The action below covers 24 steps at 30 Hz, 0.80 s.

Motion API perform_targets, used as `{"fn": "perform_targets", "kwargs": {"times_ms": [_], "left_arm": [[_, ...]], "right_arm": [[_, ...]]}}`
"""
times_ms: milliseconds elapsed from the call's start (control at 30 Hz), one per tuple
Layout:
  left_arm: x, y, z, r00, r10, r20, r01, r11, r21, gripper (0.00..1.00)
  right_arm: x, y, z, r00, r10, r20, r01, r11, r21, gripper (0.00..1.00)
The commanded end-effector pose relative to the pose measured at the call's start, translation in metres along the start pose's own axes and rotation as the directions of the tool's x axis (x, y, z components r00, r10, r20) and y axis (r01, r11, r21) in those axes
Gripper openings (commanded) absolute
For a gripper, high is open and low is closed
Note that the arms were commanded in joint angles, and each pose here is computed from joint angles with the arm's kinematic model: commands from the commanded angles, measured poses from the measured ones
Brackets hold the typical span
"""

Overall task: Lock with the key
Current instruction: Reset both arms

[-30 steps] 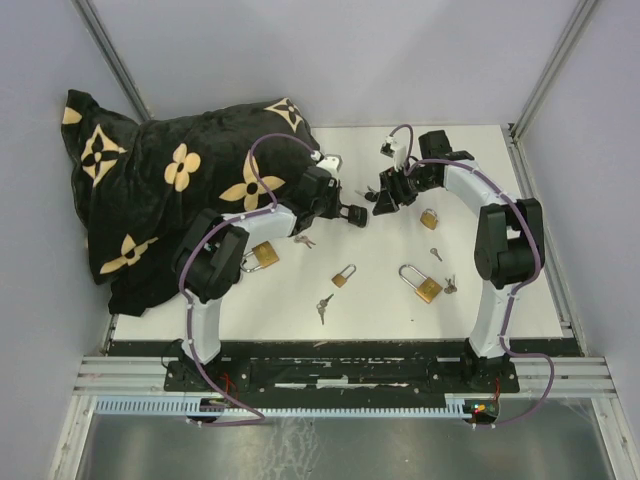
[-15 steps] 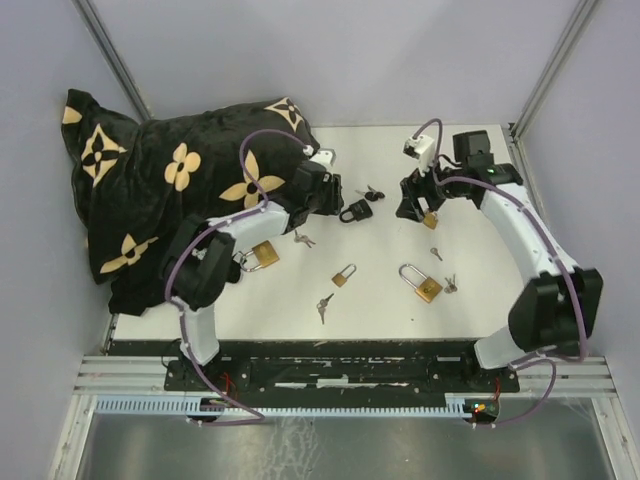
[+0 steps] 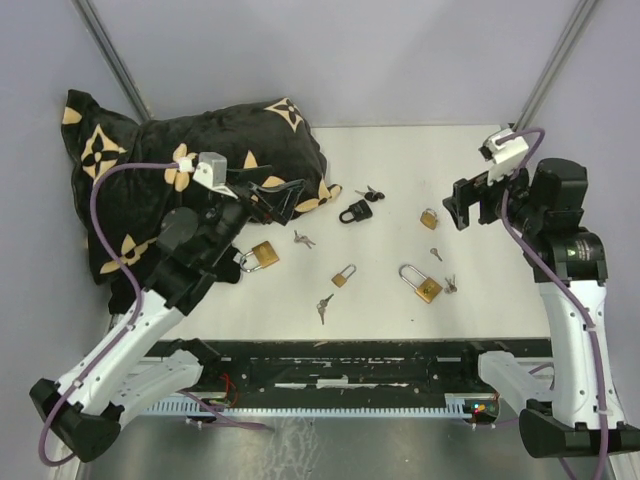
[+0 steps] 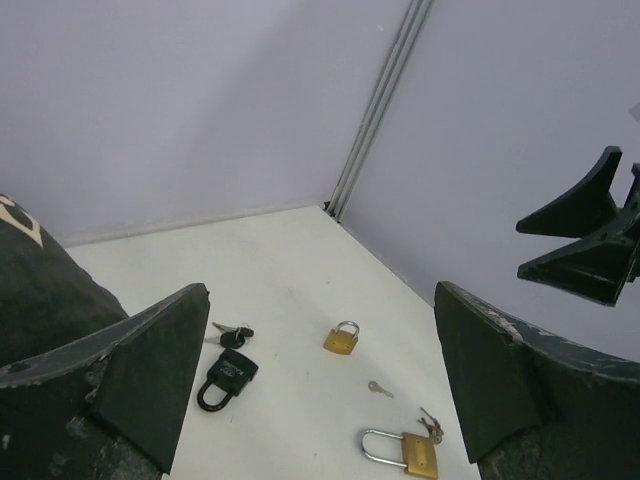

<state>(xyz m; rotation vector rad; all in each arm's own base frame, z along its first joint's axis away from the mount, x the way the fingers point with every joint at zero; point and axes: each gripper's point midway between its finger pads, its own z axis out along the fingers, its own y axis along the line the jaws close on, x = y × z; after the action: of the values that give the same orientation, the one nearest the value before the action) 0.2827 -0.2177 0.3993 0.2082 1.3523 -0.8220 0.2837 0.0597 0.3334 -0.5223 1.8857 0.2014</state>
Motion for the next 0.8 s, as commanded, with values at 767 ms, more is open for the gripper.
{"fn": "perform_targets", "kwargs": {"times_ms": [767], "left_arm": [[-0.056, -0.046, -0.082, 0.997, -0.056, -0.048, 0.060, 0.993, 0.102, 0.99]], "right_arm": [[-0.095, 0.022, -0.104, 0.957, 0.169, 0.237, -0.183, 0.982, 0.038, 0.99]]}}
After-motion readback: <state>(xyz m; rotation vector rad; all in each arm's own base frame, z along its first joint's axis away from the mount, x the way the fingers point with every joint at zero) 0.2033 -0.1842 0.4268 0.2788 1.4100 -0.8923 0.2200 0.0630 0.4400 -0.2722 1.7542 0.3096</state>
